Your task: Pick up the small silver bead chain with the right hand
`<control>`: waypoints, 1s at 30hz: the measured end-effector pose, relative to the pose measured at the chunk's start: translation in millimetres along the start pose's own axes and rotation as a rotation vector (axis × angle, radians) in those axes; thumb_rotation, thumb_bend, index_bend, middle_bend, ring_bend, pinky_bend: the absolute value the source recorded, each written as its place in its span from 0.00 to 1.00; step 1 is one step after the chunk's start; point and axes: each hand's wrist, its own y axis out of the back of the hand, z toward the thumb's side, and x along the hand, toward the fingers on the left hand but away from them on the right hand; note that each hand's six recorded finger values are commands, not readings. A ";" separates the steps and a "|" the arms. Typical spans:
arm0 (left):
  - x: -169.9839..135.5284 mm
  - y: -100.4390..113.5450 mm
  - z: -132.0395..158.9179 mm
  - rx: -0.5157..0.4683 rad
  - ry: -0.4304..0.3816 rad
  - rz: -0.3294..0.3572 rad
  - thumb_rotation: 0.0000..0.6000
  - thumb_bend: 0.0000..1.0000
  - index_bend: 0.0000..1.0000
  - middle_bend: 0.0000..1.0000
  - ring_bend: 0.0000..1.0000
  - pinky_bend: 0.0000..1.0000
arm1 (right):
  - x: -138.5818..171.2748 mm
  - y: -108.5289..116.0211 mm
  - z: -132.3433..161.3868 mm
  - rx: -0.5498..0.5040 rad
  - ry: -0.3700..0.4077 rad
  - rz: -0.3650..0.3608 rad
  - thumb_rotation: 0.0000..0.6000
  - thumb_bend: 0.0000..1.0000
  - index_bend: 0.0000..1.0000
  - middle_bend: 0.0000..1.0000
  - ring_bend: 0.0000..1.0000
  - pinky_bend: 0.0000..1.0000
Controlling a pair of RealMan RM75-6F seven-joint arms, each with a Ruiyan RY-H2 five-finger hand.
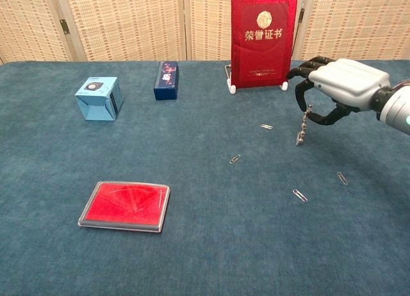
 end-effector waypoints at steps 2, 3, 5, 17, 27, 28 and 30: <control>-0.1 -0.3 0.0 0.003 0.000 -0.001 1.00 0.50 0.00 0.00 0.00 0.00 | 1.3 1.7 0.0 -0.003 0.002 -0.007 1.00 0.49 0.80 0.15 0.08 0.00; -0.1 -0.7 0.1 0.006 -0.001 -0.002 1.00 0.50 0.00 0.00 0.00 0.00 | 2.3 2.6 0.0 -0.006 0.003 -0.010 1.00 0.49 0.80 0.15 0.08 0.00; 0.0 -1.1 0.0 0.010 0.000 -0.003 1.00 0.50 0.00 0.00 0.00 0.00 | 6.3 4.9 -0.5 -0.014 0.006 -0.019 1.00 0.49 0.80 0.15 0.08 0.00; 0.0 -3.0 4.3 0.035 0.004 0.007 1.00 0.50 0.00 0.00 0.00 0.00 | 76.0 10.4 -9.8 -0.046 0.032 -0.034 1.00 0.49 0.80 0.16 0.08 0.00; -0.9 -3.9 7.9 0.045 -0.004 0.008 1.00 0.50 0.00 0.00 0.00 0.00 | 104.4 -7.3 -7.9 -0.009 0.054 0.008 1.00 0.49 0.80 0.16 0.08 0.00; -0.8 -3.9 7.9 0.045 -0.003 0.008 1.00 0.50 0.00 0.00 0.00 0.00 | 104.4 -7.6 -8.0 -0.011 0.054 0.008 1.00 0.49 0.80 0.16 0.08 0.00; -0.8 -3.7 7.6 0.044 -0.002 0.009 1.00 0.50 0.00 0.00 0.00 0.00 | 103.4 -8.1 -7.9 -0.017 0.053 0.006 1.00 0.49 0.80 0.16 0.08 0.00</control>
